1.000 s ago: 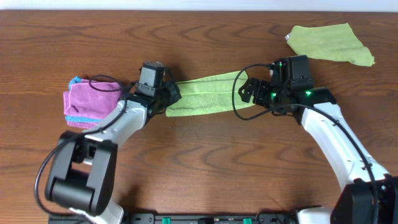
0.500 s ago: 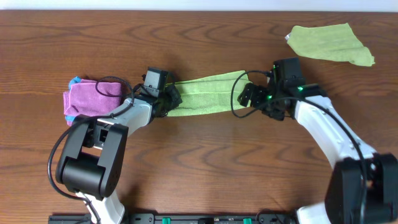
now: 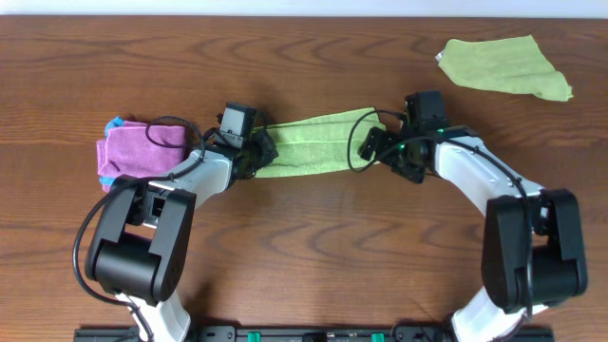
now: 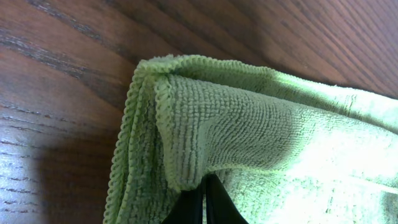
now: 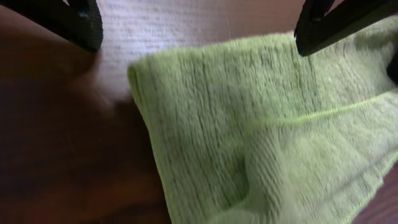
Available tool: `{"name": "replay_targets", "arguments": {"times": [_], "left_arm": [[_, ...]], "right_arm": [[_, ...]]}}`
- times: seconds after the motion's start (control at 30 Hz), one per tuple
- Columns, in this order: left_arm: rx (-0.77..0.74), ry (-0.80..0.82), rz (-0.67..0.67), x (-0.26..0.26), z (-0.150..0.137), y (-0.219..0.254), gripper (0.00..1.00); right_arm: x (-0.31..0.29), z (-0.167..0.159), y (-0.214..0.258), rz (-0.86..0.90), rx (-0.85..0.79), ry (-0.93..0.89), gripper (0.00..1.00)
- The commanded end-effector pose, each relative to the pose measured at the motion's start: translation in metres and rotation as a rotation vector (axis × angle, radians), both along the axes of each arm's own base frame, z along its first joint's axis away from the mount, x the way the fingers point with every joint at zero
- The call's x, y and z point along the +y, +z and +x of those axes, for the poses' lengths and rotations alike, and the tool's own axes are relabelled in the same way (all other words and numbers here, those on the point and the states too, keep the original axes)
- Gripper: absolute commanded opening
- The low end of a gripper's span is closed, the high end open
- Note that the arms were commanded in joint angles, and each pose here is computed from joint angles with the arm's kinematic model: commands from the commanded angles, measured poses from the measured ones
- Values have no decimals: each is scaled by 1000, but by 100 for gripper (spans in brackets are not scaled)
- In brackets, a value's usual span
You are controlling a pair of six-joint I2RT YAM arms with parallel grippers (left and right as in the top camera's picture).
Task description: Fold the cloth
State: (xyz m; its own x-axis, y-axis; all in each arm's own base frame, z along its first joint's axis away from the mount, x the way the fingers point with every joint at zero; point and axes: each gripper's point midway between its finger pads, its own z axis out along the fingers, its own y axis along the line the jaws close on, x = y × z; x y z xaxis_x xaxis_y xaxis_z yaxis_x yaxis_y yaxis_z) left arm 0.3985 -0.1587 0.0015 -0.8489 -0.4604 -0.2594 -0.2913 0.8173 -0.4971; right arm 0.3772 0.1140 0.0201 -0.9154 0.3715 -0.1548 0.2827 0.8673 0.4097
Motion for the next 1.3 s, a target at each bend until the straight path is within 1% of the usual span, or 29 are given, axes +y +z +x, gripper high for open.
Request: {"name": "replay_targets", "arguments": {"times": [0.0,0.13,0.43,0.57,0.63,0.67,0.7,0.73,0.83,0.93,1.0,1.27], "left_arm": [[9,23,25,5,3,-2,6],[10,23,26,5,3,-2,6],[11,25,26,6,3,-2,6],[11,25,26,6,3,-2,6],[12,25,26,6,3,-2,6],[13,25,26,6,3,-3,6],[13,25,27,6,3,-3,6],[13,25,27,6,2,-3,6],[22,27,33,7,1,-4,6],[32,33,48,10,-1,-6,6],[33,33,54,11,-2,-7,6],[31,37,61,12,-1,-7,6]], "right_arm": [[0,10,-2,10,-12,-34,96],[2,17,-7,26,-22,-55,89],[7,22,-35,46,4,-68,82],[10,23,-44,65,15,-63,72],[10,22,-47,65,23,-62,66],[10,21,-48,61,19,-51,56],[10,22,-48,56,14,-39,42],[10,22,-47,54,5,-27,21],[11,24,-47,55,-4,-25,1],[13,26,-44,53,-26,10,1],[18,28,-34,49,-60,48,1],[47,32,24,43,-223,166,1]]}}
